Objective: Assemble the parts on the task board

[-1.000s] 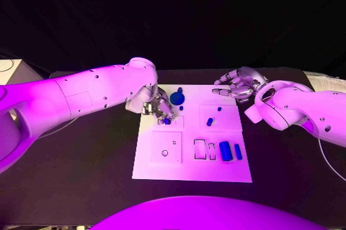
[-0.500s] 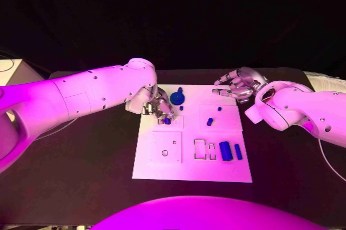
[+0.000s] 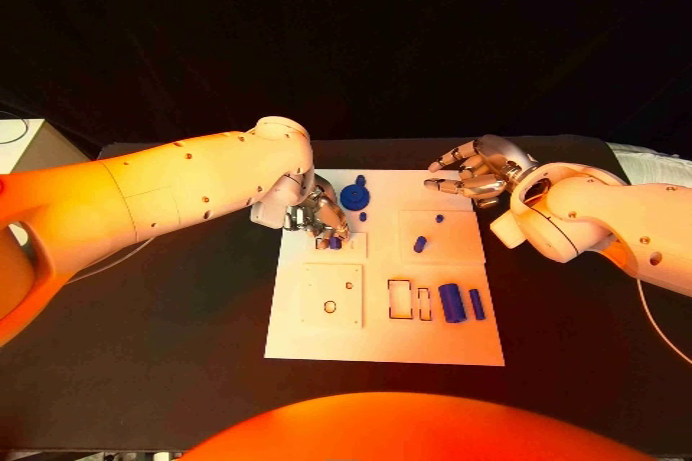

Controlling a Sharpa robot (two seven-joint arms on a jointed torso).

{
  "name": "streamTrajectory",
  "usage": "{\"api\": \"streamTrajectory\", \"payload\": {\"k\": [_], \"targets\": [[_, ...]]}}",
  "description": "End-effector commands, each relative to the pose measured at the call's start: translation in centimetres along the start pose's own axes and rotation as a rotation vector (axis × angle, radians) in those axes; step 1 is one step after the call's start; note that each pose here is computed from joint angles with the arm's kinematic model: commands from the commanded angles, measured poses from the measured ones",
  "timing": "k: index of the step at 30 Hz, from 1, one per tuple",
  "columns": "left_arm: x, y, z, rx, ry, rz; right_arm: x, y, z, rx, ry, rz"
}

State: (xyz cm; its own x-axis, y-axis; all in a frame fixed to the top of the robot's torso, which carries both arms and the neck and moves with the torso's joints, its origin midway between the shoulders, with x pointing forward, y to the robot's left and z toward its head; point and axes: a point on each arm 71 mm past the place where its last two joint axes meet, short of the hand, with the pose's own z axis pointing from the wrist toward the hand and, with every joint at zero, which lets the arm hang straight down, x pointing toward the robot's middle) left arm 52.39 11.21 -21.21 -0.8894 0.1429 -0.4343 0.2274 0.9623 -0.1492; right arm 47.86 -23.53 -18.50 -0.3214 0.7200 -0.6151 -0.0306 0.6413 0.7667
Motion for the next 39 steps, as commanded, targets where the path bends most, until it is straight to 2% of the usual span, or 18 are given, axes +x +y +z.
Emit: {"api": "streamTrajectory", "payload": {"k": [1,17,30,39], "targets": [[-0.07,-0.02,-0.08,-0.006,-0.01,0.005,0.09,0.01,0.01,-0.009,0.009,-0.003],[-0.67,-0.54,-0.69,0.014,-0.03,-0.003,0.14,-0.02,0.06,-0.011,0.008,-0.009],[-0.86,-0.45,-0.72,0.014,-0.043,-0.012,0.19,-0.03,0.06,-0.011,0.01,-0.009],[-0.92,-0.03,-0.94,0.025,-0.073,-0.042,0.15,-0.07,0.02,-0.011,0.009,-0.009]]}}
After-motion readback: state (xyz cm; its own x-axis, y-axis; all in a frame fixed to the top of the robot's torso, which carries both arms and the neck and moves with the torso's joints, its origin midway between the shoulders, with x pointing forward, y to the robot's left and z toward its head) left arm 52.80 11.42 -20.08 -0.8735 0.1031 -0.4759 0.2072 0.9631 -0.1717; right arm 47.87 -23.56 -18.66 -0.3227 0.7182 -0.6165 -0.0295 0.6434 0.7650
